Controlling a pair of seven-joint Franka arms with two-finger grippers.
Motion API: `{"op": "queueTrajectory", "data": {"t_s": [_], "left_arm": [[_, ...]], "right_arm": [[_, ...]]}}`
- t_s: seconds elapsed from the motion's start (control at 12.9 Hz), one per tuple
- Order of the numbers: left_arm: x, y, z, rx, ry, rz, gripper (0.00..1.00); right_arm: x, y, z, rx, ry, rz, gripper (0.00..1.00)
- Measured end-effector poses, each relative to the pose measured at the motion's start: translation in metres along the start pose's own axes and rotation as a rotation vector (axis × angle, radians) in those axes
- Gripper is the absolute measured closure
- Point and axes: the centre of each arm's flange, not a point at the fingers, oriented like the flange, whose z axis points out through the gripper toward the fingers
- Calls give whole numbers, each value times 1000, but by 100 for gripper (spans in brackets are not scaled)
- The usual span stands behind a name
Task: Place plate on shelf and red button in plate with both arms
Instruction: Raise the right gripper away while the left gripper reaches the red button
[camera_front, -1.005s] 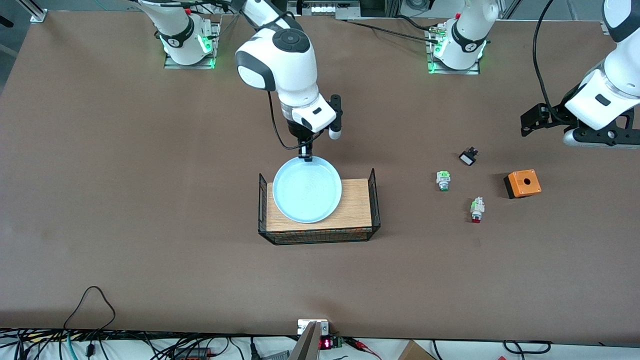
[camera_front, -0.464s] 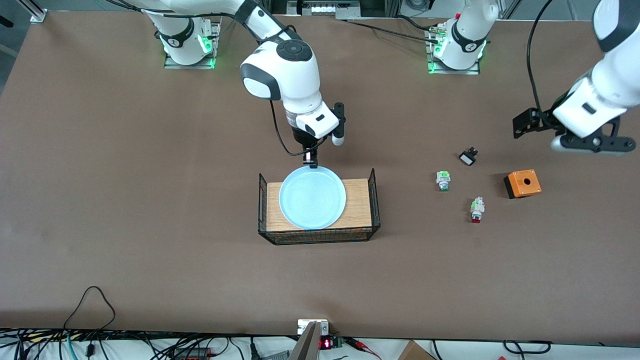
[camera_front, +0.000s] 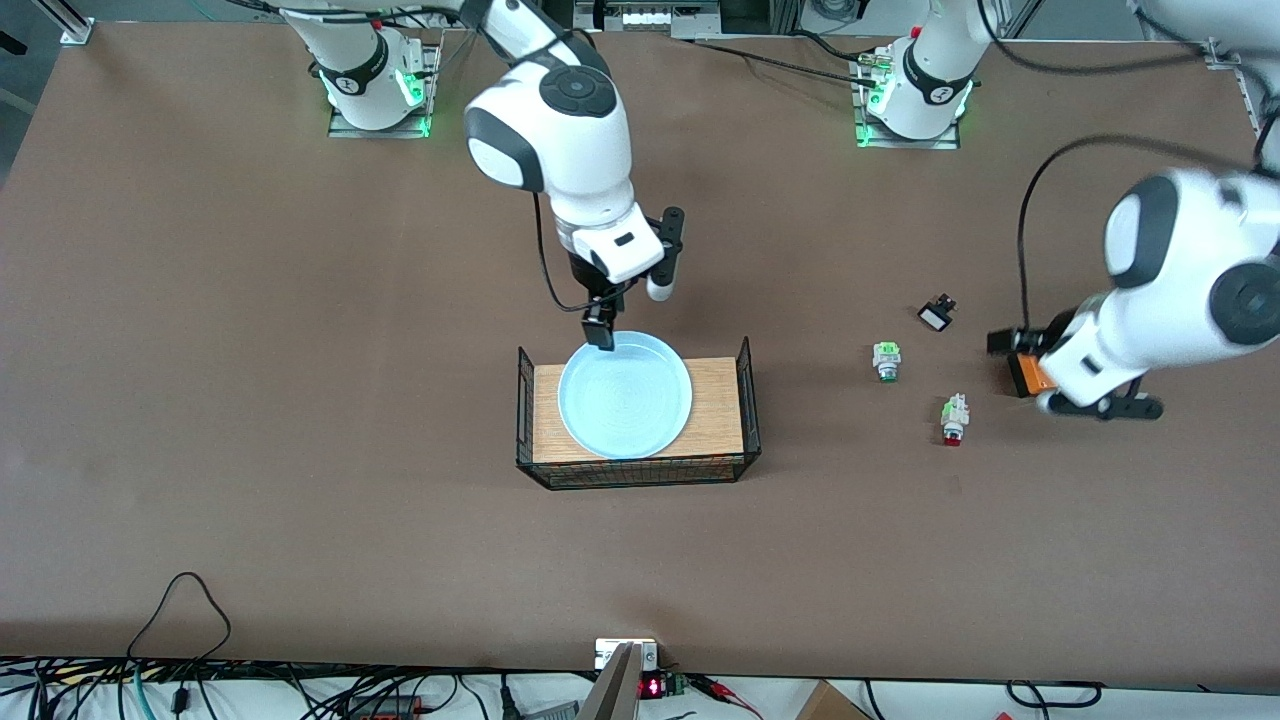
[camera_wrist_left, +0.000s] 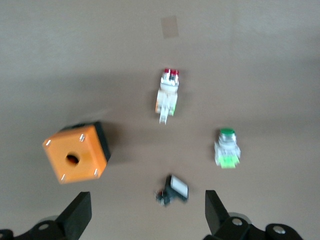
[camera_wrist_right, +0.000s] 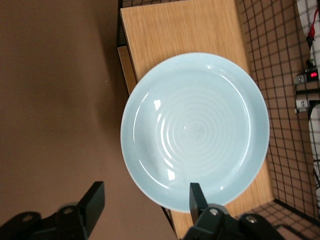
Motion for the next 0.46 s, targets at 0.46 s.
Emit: {"op": "queueTrajectory", "data": {"t_s": [0.46], "left_arm": [[46, 12, 106, -10, 57, 64, 0]], "right_arm": [[-121, 111, -74, 65, -89, 441, 0]]}}
